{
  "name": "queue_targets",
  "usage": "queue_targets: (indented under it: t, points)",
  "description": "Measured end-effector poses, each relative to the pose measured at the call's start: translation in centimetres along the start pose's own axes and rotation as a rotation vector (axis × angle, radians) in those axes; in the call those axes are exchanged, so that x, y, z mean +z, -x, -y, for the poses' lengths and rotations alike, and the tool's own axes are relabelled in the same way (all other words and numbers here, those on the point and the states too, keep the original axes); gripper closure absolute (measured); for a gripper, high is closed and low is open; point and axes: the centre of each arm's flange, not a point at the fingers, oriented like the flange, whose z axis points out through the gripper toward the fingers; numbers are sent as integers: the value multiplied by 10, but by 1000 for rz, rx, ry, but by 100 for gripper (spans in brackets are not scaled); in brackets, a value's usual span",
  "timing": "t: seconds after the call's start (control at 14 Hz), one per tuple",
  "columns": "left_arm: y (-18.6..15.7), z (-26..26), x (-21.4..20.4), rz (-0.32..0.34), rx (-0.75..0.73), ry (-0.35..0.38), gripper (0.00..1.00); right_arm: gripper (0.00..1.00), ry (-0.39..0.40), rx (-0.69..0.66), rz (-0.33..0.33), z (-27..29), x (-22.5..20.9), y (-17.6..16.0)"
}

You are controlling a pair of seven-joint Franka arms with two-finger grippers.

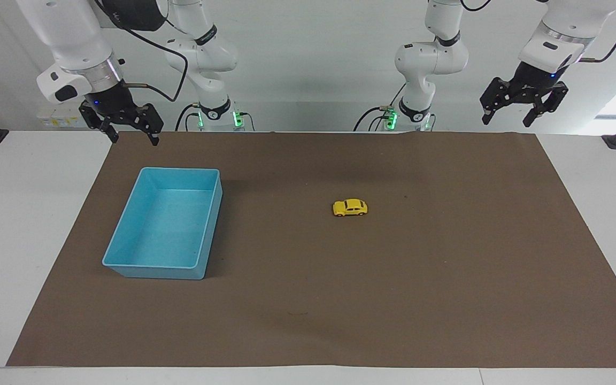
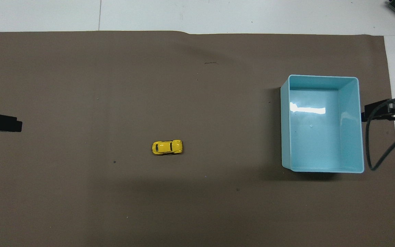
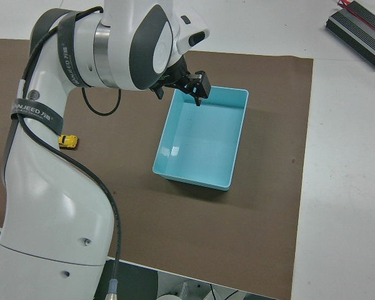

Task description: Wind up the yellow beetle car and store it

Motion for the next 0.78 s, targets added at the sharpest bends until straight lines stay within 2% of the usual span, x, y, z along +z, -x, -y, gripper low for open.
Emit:
queue_targets:
  t: [0.78]
  points:
    - [0,0,5,11,-1,1,0,0,0,-4,0,2,0,0]
